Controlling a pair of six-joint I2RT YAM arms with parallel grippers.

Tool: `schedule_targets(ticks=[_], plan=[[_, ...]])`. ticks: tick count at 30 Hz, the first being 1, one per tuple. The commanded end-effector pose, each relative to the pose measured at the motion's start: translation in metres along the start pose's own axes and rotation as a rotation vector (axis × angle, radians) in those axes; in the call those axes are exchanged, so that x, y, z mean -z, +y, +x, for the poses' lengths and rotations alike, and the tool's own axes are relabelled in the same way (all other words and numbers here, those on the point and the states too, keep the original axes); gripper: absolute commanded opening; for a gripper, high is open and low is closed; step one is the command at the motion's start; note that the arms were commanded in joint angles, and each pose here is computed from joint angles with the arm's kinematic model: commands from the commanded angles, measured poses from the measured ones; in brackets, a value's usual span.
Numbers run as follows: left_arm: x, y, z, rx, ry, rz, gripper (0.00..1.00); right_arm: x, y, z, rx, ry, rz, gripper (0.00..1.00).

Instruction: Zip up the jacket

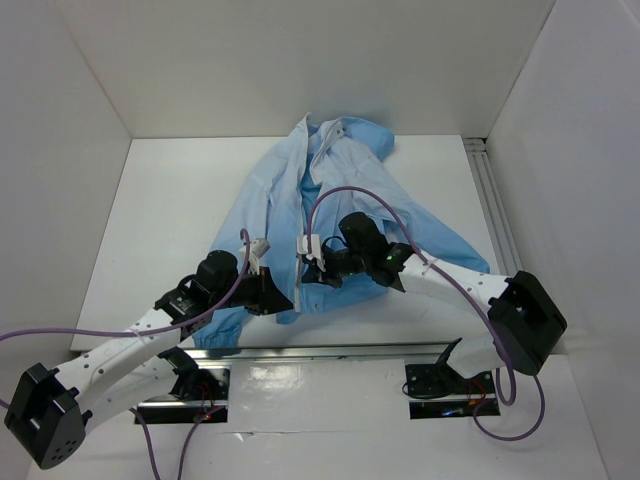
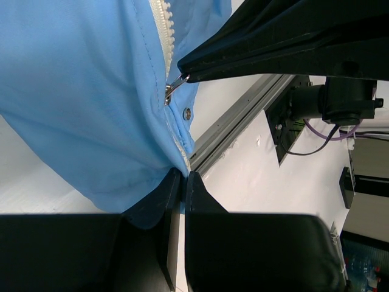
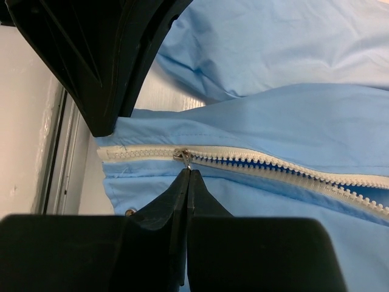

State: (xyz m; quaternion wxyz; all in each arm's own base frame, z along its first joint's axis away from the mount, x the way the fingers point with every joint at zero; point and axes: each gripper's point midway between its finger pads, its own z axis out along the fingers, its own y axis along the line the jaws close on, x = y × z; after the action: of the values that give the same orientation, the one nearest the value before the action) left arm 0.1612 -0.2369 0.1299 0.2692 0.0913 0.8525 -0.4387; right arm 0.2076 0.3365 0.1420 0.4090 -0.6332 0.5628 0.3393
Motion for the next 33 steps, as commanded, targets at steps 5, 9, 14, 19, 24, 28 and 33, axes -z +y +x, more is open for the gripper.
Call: schedule_targets(ticks=[5, 9, 14, 19, 24, 28, 33], plan=[[0.003, -0.014, -0.009, -0.032, -0.026, 0.045, 0.0, 0.002, -0.003, -0.027, 0.035, -0.053, 0.0, 0.08], [0.003, -0.014, -0.009, -0.032, -0.026, 0.045, 0.0, -0.002, -0.005, -0.024, 0.028, -0.045, -0.004, 0.1], [0.003, -0.014, -0.009, -0.032, -0.026, 0.045, 0.0, -0.005, -0.002, -0.027, 0.031, -0.05, -0.021, 0.11], [0.003, -0.014, -0.009, -0.032, -0.026, 0.045, 0.0, -0.01, 0.004, -0.028, 0.033, -0.046, -0.041, 0.11], [0.004, -0.013, -0.007, -0.032, -0.026, 0.045, 0.0, -0.013, 0.005, -0.021, 0.016, -0.027, -0.052, 0.07], [0.004, -0.012, -0.008, -0.032, -0.032, 0.038, 0.0, -0.013, 0.004, -0.02, 0.016, -0.023, -0.044, 0.09], [0.004, -0.012, -0.008, -0.032, -0.032, 0.038, 0.0, -0.016, 0.002, -0.023, 0.026, -0.024, -0.038, 0.11]])
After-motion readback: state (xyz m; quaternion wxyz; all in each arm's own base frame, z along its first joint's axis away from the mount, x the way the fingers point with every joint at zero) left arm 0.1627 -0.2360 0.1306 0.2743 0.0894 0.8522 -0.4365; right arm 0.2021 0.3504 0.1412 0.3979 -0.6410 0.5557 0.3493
